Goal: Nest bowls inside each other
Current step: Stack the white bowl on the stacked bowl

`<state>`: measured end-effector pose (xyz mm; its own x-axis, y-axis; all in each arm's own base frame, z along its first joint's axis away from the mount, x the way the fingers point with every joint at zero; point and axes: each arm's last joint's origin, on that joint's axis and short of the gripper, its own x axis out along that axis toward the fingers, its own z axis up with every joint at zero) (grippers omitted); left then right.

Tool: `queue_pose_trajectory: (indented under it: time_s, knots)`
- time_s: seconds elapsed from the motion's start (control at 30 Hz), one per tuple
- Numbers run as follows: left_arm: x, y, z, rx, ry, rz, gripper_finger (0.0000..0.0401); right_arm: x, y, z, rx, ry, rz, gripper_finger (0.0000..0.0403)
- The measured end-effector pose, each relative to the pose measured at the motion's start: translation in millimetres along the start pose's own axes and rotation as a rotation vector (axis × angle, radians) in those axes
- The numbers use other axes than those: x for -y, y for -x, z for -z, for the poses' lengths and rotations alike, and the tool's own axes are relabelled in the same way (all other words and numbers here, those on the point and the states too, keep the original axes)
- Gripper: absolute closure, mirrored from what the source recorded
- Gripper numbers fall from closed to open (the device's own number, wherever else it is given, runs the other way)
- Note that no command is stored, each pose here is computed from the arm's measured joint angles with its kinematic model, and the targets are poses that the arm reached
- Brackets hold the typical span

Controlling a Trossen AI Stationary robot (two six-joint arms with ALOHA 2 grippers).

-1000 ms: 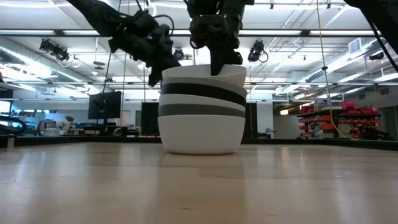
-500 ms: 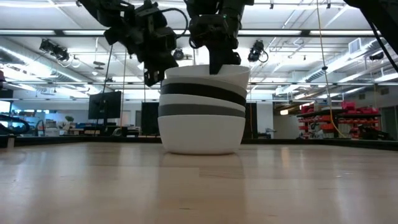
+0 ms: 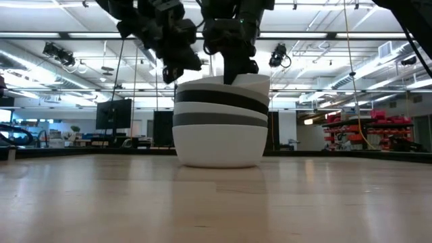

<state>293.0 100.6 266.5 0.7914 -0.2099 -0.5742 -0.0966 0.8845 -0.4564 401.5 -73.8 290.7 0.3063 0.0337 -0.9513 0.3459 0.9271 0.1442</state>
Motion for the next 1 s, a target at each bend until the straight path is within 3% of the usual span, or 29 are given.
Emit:
queue_pose_trajectory:
  time_s: [0.23, 0.43, 0.7, 1.0]
  knots:
    - [20.7, -4.8, 4.0, -0.085, -0.035, 0.031, 0.0342, 4.4, -6.6, 2.8, -0.025, 0.006, 0.004, 0.0323]
    - [33.4, -15.2, 10.5, -0.117, -0.072, -0.027, 0.0347, 3.7, -6.6, 0.1, 0.003, 0.016, -0.007, 0.0323]
    - [28.8, -27.2, 17.4, -0.158, -0.068, -0.160, 0.0342, 2.7, -6.6, -0.2, 0.006, 0.024, -0.011, 0.0323]
    - [22.9, -36.8, 21.9, -0.197, -0.047, -0.179, 0.0348, 4.2, -6.3, 0.1, 0.003, 0.031, 0.000, 0.0323]
